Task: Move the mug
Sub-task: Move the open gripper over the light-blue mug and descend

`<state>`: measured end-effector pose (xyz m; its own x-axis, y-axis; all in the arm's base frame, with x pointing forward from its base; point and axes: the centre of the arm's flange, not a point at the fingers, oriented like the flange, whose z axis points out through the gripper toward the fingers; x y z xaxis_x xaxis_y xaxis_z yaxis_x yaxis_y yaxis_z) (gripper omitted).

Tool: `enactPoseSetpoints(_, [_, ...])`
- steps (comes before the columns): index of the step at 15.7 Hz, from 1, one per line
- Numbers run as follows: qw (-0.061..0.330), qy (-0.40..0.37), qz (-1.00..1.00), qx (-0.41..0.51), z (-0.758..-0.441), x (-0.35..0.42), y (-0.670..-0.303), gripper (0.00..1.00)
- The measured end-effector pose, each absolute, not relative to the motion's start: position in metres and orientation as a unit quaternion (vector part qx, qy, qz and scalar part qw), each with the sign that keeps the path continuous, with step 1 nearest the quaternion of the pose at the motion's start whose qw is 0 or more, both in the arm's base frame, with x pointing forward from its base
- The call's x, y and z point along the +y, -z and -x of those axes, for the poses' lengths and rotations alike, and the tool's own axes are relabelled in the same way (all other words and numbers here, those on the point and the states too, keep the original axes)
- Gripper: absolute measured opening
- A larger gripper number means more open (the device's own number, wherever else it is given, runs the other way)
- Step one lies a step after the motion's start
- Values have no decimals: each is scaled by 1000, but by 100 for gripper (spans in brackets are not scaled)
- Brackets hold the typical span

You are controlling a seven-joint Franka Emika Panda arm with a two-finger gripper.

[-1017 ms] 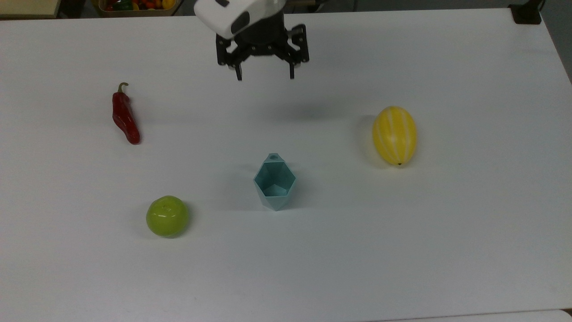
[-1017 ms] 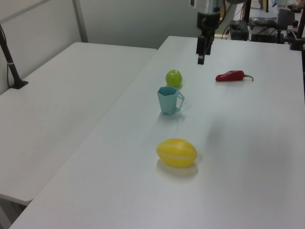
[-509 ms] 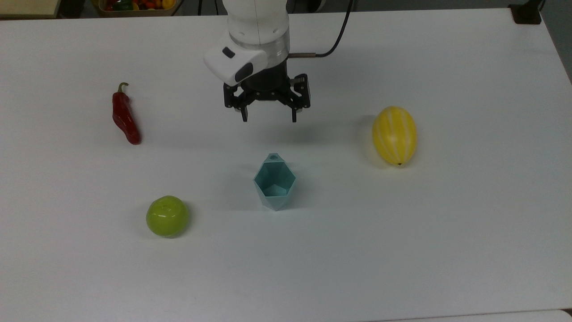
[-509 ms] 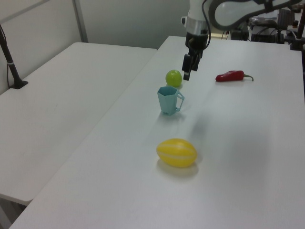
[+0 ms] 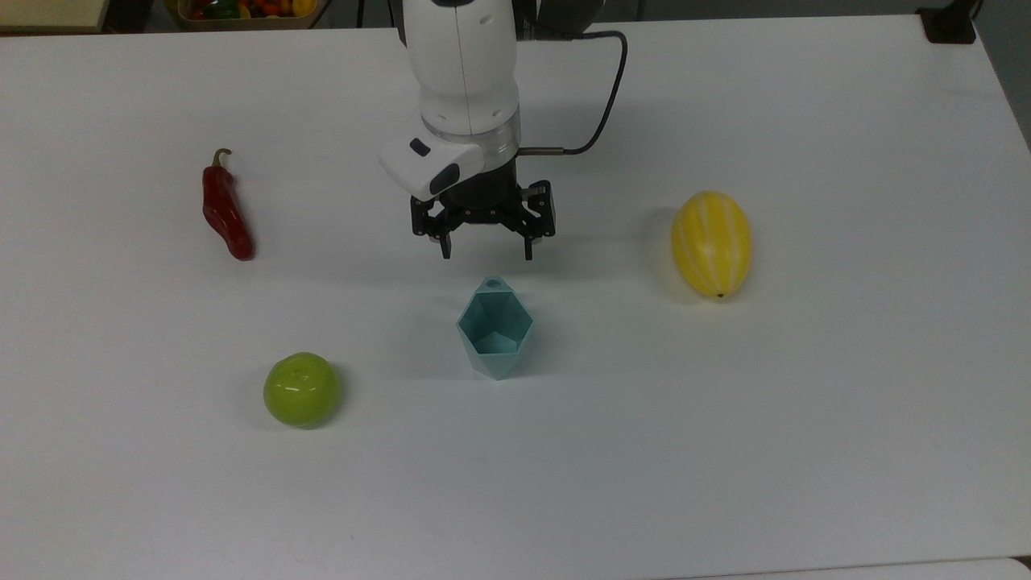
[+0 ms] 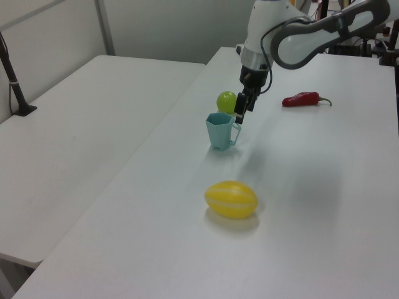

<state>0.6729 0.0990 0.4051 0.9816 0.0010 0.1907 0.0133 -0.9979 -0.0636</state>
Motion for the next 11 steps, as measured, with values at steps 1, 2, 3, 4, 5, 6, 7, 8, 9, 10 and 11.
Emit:
enactPoseSetpoints(1, [33, 98, 995, -3, -674, 99, -400, 95])
enactPoseSetpoints(2, [33, 100, 994, -3, -675, 99, -395, 95])
enactPoseSetpoints(3, [34, 103, 994, -3, -677, 100, -390, 88])
enactPoseSetpoints(4, [34, 104, 994, -3, -677, 100, -385, 85])
enactPoseSetpoints(5, [34, 105, 994, -3, -678, 100, -381, 85])
enactPoseSetpoints(6, [34, 105, 994, -2, -679, 100, -378, 83])
enactPoseSetpoints(7, [34, 104, 994, -2, -680, 100, -374, 83])
enactPoseSetpoints(8, [33, 101, 994, -3, -680, 100, -370, 78])
enactPoseSetpoints(9, [31, 101, 994, -5, -681, 100, -366, 78])
enactPoseSetpoints(10, [31, 106, 994, -6, -682, 101, -364, 75])
enactPoseSetpoints(11, [32, 112, 993, -7, -683, 103, -362, 74])
